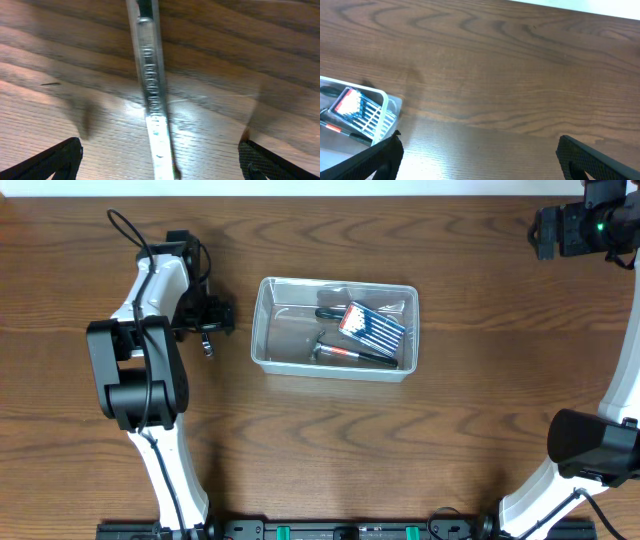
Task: Pack container
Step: 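Move the left gripper over the silver wrench and grasp it, then lift the wrench with the left gripper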
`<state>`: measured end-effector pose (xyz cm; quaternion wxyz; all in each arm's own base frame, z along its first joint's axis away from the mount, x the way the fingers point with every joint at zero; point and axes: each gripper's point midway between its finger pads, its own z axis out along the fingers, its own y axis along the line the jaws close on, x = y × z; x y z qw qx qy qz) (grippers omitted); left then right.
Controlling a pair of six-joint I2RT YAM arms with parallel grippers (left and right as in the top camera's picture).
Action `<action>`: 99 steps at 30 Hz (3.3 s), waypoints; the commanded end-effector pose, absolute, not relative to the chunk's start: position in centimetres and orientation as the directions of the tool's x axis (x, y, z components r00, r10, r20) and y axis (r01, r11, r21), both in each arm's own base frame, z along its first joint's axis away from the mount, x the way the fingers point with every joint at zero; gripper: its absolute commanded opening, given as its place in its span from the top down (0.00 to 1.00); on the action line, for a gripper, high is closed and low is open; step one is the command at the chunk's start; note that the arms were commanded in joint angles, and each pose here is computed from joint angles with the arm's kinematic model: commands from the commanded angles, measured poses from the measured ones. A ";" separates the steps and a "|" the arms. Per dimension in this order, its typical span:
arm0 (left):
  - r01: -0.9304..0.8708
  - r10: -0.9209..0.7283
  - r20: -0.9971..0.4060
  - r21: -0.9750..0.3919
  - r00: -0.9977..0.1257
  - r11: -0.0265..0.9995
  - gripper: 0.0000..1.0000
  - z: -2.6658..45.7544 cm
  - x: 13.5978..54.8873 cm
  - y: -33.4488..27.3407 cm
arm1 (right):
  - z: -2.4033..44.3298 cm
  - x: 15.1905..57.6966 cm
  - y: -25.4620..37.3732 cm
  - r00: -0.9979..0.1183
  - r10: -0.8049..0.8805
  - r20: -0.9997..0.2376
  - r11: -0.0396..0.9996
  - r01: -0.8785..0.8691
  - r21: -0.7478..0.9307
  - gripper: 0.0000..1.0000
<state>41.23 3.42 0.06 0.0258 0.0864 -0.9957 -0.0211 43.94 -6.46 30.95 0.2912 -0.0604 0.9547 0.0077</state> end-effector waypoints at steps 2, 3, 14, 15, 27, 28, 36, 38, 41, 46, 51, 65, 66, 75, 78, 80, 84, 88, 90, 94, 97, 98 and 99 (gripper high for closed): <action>-0.192 -0.196 0.051 0.071 -0.979 0.979 0.02 -0.3 41.3 4.0 | 32.3 43.6 -6.2 -0.802 -0.116 -0.586 0.992 -0.126 -0.024 0.01; -0.193 -0.197 0.050 0.069 -0.979 0.979 0.02 -0.3 41.3 4.0 | 32.3 43.6 -6.2 -0.802 -0.116 -0.586 0.992 -0.126 -0.024 0.01; -0.199 -0.202 0.061 0.048 -0.978 0.979 0.04 -0.5 41.1 3.8 | 32.3 43.6 -6.2 -0.802 -0.116 -0.586 0.992 -0.126 -0.024 0.01; -0.199 -0.202 0.063 0.046 -0.977 0.979 0.05 -0.6 41.1 3.8 | 32.3 43.6 -6.2 -0.802 -0.116 -0.586 0.992 -0.126 -0.024 0.01; -0.188 -0.187 0.066 -0.009 -0.980 0.982 0.05 -1.0 41.2 2.8 | 32.3 43.6 -6.2 -0.801 -0.120 -0.586 0.991 -0.129 -0.026 0.01; -0.188 -0.187 0.066 -0.009 -0.980 0.982 0.05 -1.0 41.2 2.8 | 32.3 43.6 -6.2 -0.801 -0.120 -0.586 0.991 -0.129 -0.026 0.01; -0.188 -0.187 0.068 -0.009 -0.980 0.982 0.06 -1.0 41.1 2.8 | 32.3 43.6 -6.2 -0.801 -0.120 -0.586 0.991 -0.129 -0.026 0.01; -0.188 -0.187 0.073 -0.008 -0.980 0.982 0.13 -1.0 41.0 2.8 | 32.3 43.6 -6.2 -0.801 -0.120 -0.586 0.991 -0.129 -0.026 0.01; -0.188 -0.187 0.077 -0.007 -0.979 0.982 0.24 -1.0 40.9 2.8 | 32.3 43.6 -6.2 -0.801 -0.120 -0.586 0.991 -0.129 -0.026 0.01; -0.188 -0.187 0.078 -0.007 -0.979 0.982 0.32 -1.0 40.9 2.8 | 32.3 43.6 -6.2 -0.801 -0.120 -0.586 0.991 -0.129 -0.026 0.01; -0.188 -0.187 0.088 -0.006 -0.978 0.982 0.39 -1.0 40.6 2.8 | 32.3 43.5 -6.2 -0.802 -0.120 -0.585 0.991 -0.129 -0.026 0.01; -0.189 -0.187 0.108 -0.004 -0.976 0.982 0.64 -0.9 40.2 2.8 | 32.3 43.5 -6.2 -0.803 -0.120 -0.584 0.991 -0.129 -0.025 0.01; -0.189 -0.187 0.110 -0.003 -0.976 0.982 0.66 -0.9 40.1 2.8 | 32.3 43.5 -6.2 -0.803 -0.120 -0.584 0.991 -0.129 -0.025 0.01; -0.189 -0.188 0.086 -0.006 -0.978 0.982 0.74 0.0 40.4 2.8 | 32.3 43.5 -6.2 -0.803 -0.123 -0.583 0.991 -0.132 -0.027 0.01; -0.189 -0.188 0.070 -0.007 -0.980 0.982 0.74 0.6 40.6 2.8 | 32.3 43.4 -6.2 -0.805 -0.123 -0.581 0.991 -0.132 -0.026 0.01; -0.189 -0.188 0.057 -0.008 -0.981 0.982 0.76 1.1 40.8 2.8 | 32.2 43.4 -6.2 -0.806 -0.122 -0.579 0.991 -0.132 -0.025 0.01; -0.189 -0.188 0.028 -0.008 -0.982 0.982 0.81 2.2 41.1 2.9 | 32.2 43.4 -6.2 -0.807 -0.122 -0.578 0.991 -0.132 -0.025 0.01; -0.189 -0.189 0.005 -0.011 -0.982 0.982 0.94 3.2 41.3 2.9 | 32.2 43.4 -6.2 -0.807 -0.122 -0.578 0.991 -0.132 -0.025 0.01; -0.189 -0.189 -0.009 -0.013 -0.982 0.982 0.94 3.8 41.3 2.9 | 32.2 43.4 -6.2 -0.807 -0.122 -0.578 0.991 -0.132 -0.025 0.01; -0.188 -0.188 -0.036 -0.015 -0.981 0.982 0.94 4.9 41.5 2.9 | 32.2 43.3 -6.2 -0.807 -0.122 -0.577 0.991 -0.133 -0.024 0.01; -0.188 -0.189 -0.064 -0.019 -0.980 0.982 0.94 6.0 41.7 3.0 | 32.2 43.3 -6.1 -0.808 -0.122 -0.576 0.991 -0.133 -0.024 0.01; -0.187 -0.188 -0.074 -0.020 -0.979 0.982 0.95 6.4 41.7 3.0 | 32.2 43.3 -6.1 -0.809 -0.122 -0.576 0.991 -0.133 -0.024 0.01; -0.187 -0.188 -0.087 -0.021 -0.978 0.982 0.94 6.9 41.8 3.0 | 32.2 43.3 -6.1 -0.809 -0.122 -0.575 0.991 -0.133 -0.023 0.01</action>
